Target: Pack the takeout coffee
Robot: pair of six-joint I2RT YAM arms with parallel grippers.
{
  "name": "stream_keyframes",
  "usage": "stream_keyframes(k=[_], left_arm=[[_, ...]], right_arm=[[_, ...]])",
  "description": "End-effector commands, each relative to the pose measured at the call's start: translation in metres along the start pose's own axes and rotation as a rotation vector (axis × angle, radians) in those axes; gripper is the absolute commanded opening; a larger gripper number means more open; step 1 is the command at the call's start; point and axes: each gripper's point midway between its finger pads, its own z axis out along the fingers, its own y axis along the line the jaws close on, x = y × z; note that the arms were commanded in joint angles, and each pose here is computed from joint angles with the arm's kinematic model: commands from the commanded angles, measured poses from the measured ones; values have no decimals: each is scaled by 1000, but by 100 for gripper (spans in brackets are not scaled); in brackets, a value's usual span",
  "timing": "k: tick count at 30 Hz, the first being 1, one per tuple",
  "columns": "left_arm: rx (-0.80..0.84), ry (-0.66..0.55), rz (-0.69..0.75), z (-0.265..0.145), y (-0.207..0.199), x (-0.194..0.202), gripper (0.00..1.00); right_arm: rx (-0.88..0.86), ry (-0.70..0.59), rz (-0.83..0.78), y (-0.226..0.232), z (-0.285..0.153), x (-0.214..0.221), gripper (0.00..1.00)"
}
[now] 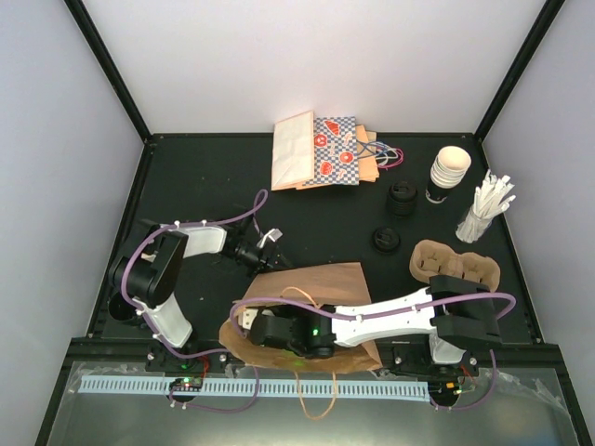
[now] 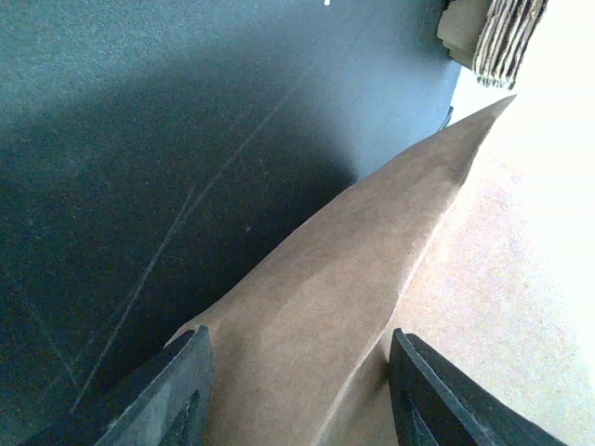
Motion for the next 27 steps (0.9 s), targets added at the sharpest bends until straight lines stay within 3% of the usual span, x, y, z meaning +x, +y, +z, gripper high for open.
stream_keyframes(k=[1,10,20,27], left_arm=[[100,61,-56,-9,-41,21,53],[-86,-204,50,-80,-71,-8,97],[-307,-574,295,-174,-135,38,99],[-270,-736,453,-206,-182,102,95]], right_arm=[[-329,295,-137,80,9,99,44],[-93,322,-80,27,19,101,50],[-257,282,163,-9,31,85,49],[-344,317,328,-14,44,87,48]])
